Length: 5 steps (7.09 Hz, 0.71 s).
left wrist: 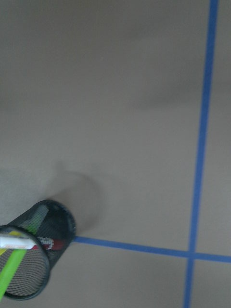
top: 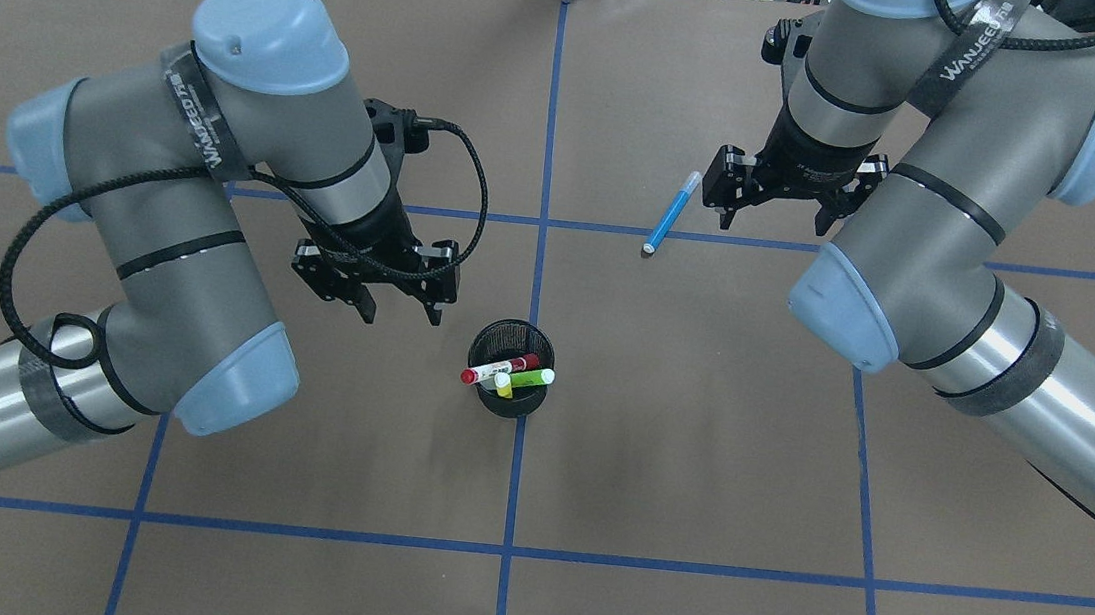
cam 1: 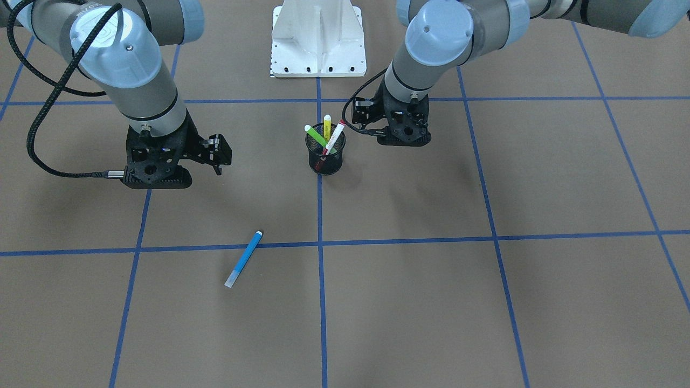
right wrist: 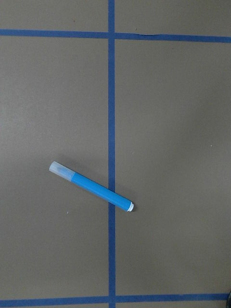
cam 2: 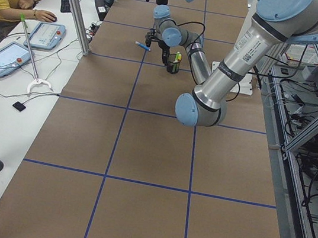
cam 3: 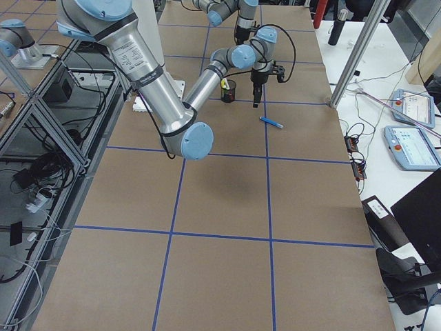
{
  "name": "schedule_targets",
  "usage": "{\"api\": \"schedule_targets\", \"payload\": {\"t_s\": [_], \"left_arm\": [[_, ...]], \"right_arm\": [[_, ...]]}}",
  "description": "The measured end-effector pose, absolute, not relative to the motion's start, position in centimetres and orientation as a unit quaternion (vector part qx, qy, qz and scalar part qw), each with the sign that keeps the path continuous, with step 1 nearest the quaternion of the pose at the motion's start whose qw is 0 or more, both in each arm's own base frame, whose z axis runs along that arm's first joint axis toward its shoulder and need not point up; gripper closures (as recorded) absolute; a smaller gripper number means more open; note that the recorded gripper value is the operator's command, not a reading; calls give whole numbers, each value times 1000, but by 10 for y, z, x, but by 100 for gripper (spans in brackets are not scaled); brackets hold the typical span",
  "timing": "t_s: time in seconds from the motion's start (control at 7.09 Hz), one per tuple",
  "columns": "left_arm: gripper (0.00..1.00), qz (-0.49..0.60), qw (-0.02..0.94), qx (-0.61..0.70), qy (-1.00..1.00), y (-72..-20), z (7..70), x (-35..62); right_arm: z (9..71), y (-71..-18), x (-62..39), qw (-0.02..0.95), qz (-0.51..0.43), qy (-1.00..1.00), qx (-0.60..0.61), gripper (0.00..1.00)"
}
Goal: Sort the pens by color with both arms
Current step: 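Lower the left gripper into the cup and grasp the red-capped white marker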
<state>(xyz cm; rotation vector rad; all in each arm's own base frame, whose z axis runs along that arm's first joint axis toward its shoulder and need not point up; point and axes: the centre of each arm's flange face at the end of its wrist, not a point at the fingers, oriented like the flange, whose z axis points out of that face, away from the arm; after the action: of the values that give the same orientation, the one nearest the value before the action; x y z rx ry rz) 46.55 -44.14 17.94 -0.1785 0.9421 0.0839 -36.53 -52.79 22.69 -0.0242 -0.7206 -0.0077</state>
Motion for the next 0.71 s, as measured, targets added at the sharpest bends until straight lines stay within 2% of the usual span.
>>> {"api": "schedule_targets", "payload": {"t_s": [0.71], "left_arm": [[48, 67, 883, -94, 455, -434, 157, 513]], "right_arm": [[228, -527, -367, 936, -4, -352, -11, 1]]}}
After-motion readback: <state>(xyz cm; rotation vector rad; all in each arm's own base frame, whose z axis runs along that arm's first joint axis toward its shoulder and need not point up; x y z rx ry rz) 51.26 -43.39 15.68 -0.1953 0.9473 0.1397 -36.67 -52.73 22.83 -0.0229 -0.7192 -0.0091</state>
